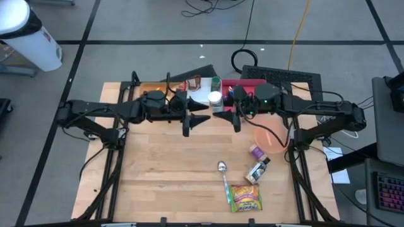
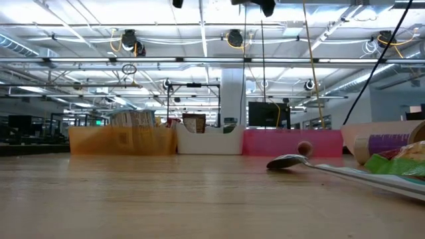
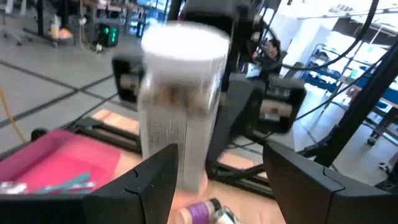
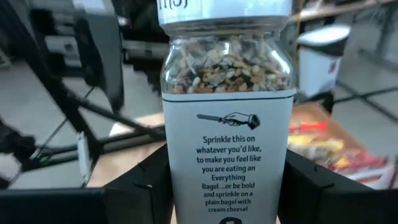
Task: Pick & Place Food Item
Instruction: Put the white seasoning bottle into the white bin
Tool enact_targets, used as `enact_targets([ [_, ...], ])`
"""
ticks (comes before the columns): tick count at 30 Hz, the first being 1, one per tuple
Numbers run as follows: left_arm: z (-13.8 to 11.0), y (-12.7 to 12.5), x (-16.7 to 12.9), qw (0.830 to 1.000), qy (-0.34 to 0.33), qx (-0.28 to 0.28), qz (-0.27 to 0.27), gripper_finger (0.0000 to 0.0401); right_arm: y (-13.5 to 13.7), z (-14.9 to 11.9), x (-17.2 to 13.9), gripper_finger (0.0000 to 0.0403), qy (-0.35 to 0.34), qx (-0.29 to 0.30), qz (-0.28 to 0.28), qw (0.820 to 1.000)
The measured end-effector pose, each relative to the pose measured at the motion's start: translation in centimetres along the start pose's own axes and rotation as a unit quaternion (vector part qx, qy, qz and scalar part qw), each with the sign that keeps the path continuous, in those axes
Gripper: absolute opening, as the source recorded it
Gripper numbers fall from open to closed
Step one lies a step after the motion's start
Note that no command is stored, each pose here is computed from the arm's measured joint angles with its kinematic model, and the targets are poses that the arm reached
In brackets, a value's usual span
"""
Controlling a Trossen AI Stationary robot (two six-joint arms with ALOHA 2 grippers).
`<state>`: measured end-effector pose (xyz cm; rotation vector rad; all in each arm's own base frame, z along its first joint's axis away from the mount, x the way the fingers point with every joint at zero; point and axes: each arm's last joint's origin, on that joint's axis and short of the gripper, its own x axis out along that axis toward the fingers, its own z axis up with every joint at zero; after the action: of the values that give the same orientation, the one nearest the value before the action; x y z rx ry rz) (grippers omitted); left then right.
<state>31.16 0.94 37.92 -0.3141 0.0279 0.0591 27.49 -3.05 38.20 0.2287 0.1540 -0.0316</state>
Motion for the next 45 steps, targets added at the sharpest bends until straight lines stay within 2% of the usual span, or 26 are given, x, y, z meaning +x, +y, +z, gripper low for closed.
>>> enact_targets([
  [7,-0.2,-0.3,0.7,1.0,-0.016,0.023,-0.006,0.0244,0.3,-0.5,1.2,0.0189,0.009,0.02,0.043,0.999],
  [17,-0.3,-0.1,0.7,0.999,-0.017,0.034,0.03,0.0243,0.4,-0.4,1.4,0.0189,-0.002,0.017,0.042,0.999],
  [21,-0.6,0.3,0.7,0.997,-0.008,0.035,0.062,0.0244,0.5,-0.3,1.5,0.0189,-0.009,0.012,0.052,0.999],
  [28,-0.5,0.4,0.7,0.997,-0.013,0.037,0.072,0.0244,0.6,-0.1,1.5,0.0189,-0.018,0.011,0.054,0.998],
  [37,-0.3,0.1,0.8,0.998,-0.02,0.05,0.025,0.0244,0.7,-0.5,2.2,0.0189,-0.005,0.023,0.094,0.995],
  [45,-0.2,0.0,0.8,0.999,-0.023,0.045,0.008,0.0244,0.7,-0.9,2.4,0.0189,0.012,0.029,0.103,0.994],
])
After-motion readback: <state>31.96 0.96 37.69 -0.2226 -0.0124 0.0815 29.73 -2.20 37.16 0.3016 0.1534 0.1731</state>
